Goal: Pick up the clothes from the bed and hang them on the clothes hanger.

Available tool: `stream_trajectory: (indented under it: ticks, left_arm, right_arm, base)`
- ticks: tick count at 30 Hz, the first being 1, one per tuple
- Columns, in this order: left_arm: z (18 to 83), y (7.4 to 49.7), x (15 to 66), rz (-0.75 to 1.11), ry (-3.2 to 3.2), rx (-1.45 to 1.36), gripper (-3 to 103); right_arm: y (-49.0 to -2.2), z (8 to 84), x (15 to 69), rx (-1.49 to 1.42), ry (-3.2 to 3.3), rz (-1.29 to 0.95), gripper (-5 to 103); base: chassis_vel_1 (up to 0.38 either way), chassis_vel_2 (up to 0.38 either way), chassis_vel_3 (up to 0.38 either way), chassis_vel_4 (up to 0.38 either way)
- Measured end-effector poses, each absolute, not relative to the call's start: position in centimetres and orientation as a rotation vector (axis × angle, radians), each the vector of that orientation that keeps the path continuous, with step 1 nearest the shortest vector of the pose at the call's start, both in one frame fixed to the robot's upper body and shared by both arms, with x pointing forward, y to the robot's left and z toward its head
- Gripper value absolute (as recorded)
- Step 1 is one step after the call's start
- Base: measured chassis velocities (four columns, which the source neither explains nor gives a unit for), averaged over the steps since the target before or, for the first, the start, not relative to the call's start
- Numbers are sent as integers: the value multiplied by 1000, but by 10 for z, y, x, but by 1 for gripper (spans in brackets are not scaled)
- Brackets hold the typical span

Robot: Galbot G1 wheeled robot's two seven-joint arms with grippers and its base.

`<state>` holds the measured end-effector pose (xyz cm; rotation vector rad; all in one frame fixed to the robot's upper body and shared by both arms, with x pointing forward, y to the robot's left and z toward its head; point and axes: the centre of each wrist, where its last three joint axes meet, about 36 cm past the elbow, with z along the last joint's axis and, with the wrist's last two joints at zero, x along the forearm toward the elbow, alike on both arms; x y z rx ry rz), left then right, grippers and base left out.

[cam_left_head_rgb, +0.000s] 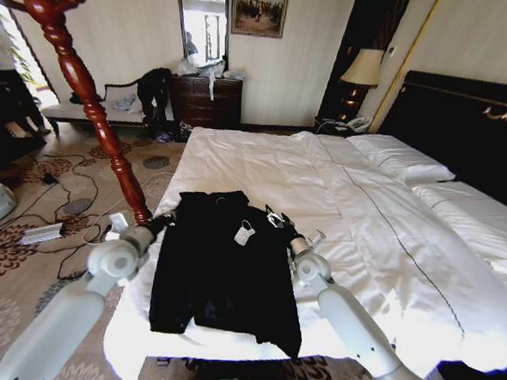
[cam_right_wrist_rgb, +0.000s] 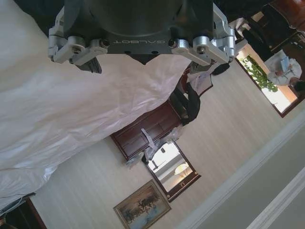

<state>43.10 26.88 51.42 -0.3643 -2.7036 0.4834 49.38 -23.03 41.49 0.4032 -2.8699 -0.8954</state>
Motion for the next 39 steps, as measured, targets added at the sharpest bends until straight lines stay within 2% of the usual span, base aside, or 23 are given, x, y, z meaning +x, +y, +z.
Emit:
stream_trajectory:
  ticks: [5, 12, 17, 27, 33, 38, 39]
  left_arm:
    - [490, 214, 427, 442, -2590, -560, 1]
    - [464, 175, 415, 358, -2484, -671, 1]
    - [431, 154, 388, 249, -2378, -712, 1]
    - [412, 150, 349, 270, -2281, -694, 1]
    - [433, 171, 347, 357, -2303, -621, 1]
    - [448, 192, 348, 288, -2292, -547, 0]
    - [457, 199, 347, 267, -2276, -521, 5]
  right_arm:
    - [-244, 411, 487, 361, -2875, -880, 100]
    - [-254, 413, 483, 338, -2889, -875, 100]
    - [-261, 412, 481, 316, -2896, -872, 100]
    - [-262, 412, 484, 308, -2902, -871, 100]
    - [-261, 410, 487, 307, -2901, -871, 100]
    - [-257, 412, 490, 320, -2892, -892, 100]
    - [-253, 415, 492, 322, -2868, -941, 100]
  base:
    - [0, 0, 0, 0]
    - [0, 0, 0, 0]
    - [0, 0, 0, 0]
    - [0, 0, 0, 0]
    - [0, 0, 0, 0]
    - [0, 0, 0, 0]
    - [0, 0, 0, 0]
